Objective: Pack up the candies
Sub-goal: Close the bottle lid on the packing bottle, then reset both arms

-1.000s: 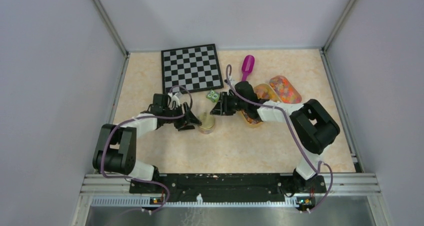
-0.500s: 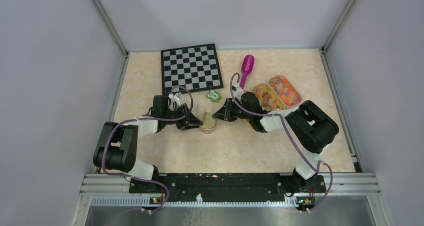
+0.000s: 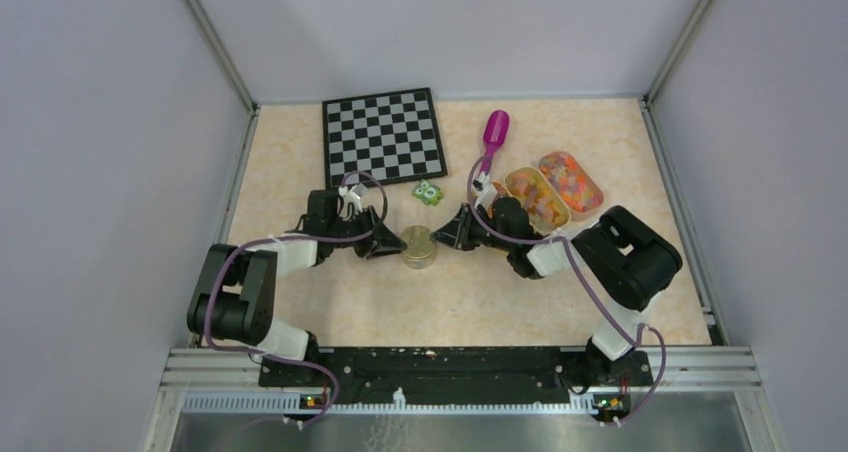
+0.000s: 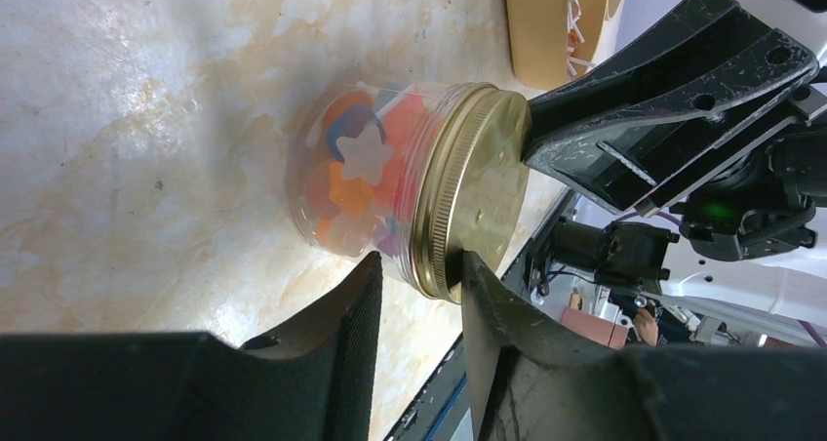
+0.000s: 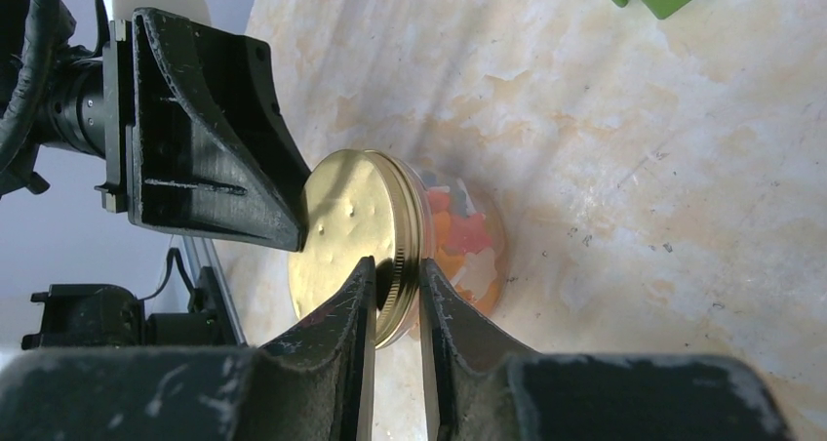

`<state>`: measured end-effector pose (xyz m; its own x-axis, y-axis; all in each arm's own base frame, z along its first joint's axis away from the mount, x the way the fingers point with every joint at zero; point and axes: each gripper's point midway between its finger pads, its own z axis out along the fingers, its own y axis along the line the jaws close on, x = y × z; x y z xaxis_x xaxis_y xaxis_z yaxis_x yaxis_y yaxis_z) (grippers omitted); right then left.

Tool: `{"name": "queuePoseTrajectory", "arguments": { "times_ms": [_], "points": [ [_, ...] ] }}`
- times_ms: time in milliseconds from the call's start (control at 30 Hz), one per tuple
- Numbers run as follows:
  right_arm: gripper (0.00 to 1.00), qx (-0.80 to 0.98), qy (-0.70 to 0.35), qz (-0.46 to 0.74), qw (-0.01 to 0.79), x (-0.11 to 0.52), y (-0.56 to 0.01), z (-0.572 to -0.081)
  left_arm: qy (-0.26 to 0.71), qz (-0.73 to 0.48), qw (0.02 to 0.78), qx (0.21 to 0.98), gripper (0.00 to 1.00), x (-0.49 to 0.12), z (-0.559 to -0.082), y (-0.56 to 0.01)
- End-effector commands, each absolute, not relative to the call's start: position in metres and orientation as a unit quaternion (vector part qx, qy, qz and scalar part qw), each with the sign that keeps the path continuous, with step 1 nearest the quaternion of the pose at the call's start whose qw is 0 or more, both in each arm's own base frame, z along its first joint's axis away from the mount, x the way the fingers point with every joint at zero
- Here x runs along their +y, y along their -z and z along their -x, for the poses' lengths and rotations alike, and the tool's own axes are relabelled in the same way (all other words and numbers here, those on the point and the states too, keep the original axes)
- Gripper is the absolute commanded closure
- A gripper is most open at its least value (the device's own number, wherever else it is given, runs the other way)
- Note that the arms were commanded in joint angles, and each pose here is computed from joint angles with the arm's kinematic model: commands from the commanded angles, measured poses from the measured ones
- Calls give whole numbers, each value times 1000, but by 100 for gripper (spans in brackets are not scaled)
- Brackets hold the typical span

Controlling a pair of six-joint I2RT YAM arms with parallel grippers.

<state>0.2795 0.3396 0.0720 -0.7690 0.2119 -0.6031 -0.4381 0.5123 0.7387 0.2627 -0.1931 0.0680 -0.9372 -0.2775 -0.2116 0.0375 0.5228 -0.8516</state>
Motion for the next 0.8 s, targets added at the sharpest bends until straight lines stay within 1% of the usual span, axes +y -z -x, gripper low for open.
{"name": "queuePoseTrajectory", "arguments": {
  "times_ms": [0, 167, 267, 300, 333, 400, 433, 467, 500, 600, 667, 767],
  "points": [
    [82, 858, -441, 74, 253, 322, -17, -244, 414, 101, 184, 886, 59, -173, -274, -43],
    [75, 830, -479, 64, 280, 334, -62, -257, 439, 67, 209, 871, 47, -181, -289, -70],
    [66, 815, -492, 63, 299, 339, -92, -266, 427, 49, 230, 873, 46, -179, -302, -86],
    [57, 812, -493, 63, 305, 340, -101, -268, 421, 46, 241, 873, 45, -178, -306, -91],
    [51, 810, -495, 63, 309, 341, -109, -271, 415, 46, 245, 875, 45, -176, -307, -95],
    [44, 806, -495, 62, 319, 340, -125, -276, 408, 42, 256, 876, 44, -174, -310, -104],
    [37, 804, -494, 63, 325, 339, -132, -278, 403, 39, 260, 876, 43, -173, -312, -109],
    [24, 804, -490, 64, 331, 337, -139, -279, 400, 34, 265, 877, 42, -172, -314, -115],
    [18, 805, -485, 66, 335, 335, -144, -279, 398, 30, 270, 876, 41, -172, -317, -121],
    [17, 808, -463, 75, 357, 324, -164, -281, 395, 9, 297, 869, 39, -172, -325, -148],
    [16, 809, -441, 83, 380, 314, -183, -282, 397, -7, 330, 856, 39, -173, -334, -177],
    [16, 822, -377, 90, 418, 290, -207, -288, 399, -40, 391, 828, 37, -173, -343, -227]
  ]
}}
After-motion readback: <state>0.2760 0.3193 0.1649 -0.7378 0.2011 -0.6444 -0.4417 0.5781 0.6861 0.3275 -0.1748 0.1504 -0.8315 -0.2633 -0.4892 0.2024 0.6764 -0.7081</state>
